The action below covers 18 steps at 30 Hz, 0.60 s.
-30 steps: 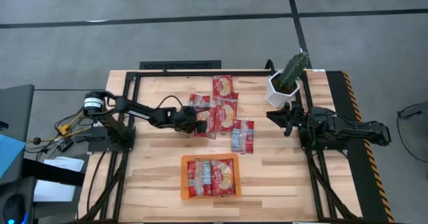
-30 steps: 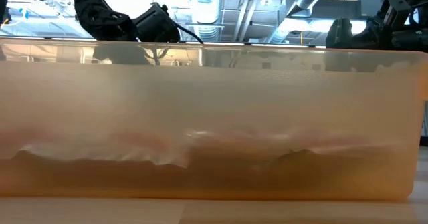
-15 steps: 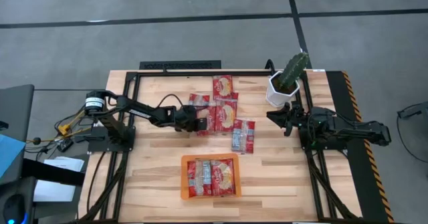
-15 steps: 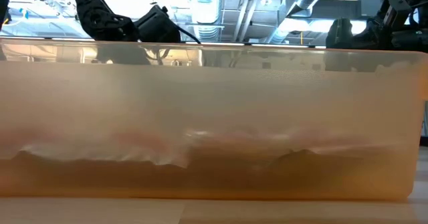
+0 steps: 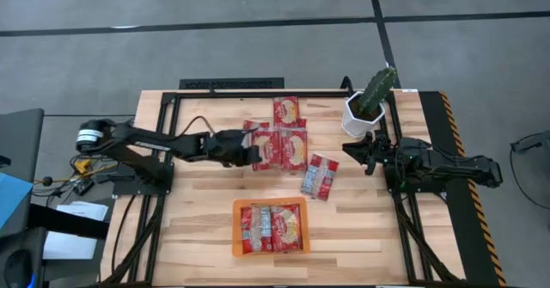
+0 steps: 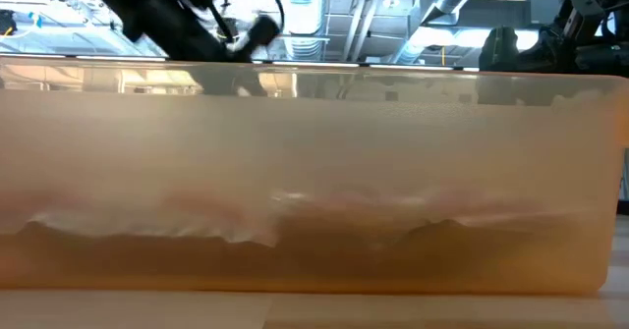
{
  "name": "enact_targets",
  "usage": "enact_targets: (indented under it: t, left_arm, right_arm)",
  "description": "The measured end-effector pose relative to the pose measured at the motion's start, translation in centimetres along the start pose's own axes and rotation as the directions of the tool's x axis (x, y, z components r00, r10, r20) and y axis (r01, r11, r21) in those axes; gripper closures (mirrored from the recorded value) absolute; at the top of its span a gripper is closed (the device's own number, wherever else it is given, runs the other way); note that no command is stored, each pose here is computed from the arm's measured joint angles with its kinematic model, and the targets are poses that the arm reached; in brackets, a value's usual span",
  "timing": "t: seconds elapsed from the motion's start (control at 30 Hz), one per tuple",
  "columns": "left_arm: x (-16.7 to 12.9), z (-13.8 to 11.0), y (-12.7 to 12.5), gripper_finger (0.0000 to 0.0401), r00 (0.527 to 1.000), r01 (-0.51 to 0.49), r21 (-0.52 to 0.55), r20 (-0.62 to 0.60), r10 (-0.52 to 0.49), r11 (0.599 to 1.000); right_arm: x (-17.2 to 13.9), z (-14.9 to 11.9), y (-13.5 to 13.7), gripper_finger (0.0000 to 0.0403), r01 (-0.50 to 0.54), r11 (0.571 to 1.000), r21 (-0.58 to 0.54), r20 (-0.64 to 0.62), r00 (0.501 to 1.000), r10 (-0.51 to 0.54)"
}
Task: Sort popcorn bags into baskets
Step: Put the red popcorn bag into the orange bin
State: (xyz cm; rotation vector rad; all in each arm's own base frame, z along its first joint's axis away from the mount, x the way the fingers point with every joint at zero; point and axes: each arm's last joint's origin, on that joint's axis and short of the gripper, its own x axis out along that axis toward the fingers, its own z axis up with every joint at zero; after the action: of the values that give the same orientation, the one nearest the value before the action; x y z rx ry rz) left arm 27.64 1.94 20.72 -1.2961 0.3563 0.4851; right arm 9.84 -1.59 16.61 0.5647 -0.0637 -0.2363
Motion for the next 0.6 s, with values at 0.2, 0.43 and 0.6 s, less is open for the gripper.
enact_targets:
  t: [0.2,0.43,0.6]
  left_arm:
    - [-2.8,-5.0,-2.0,0.0397,0.995,0.087,-0.050,-0.036,-0.089,0.995]
    - [-6.5,-12.1,-3.4,0.0397,0.990,0.144,-0.127,0.011,-0.144,0.981]
    - [-9.0,-14.8,-4.5,0.0398,0.989,0.146,-0.125,0.031,-0.144,0.981]
  right_arm:
    - [0.0,0.0,0.0,0.0283,-0.002,1.000,-0.001,-0.008,1.000,0.002]
    - [0.0,-0.1,0.0,0.0283,-0.001,1.000,-0.001,-0.013,1.000,0.001]
    - [0.0,-0.1,0.0,0.0283,-0.001,1.000,-0.001,-0.013,1.000,0.001]
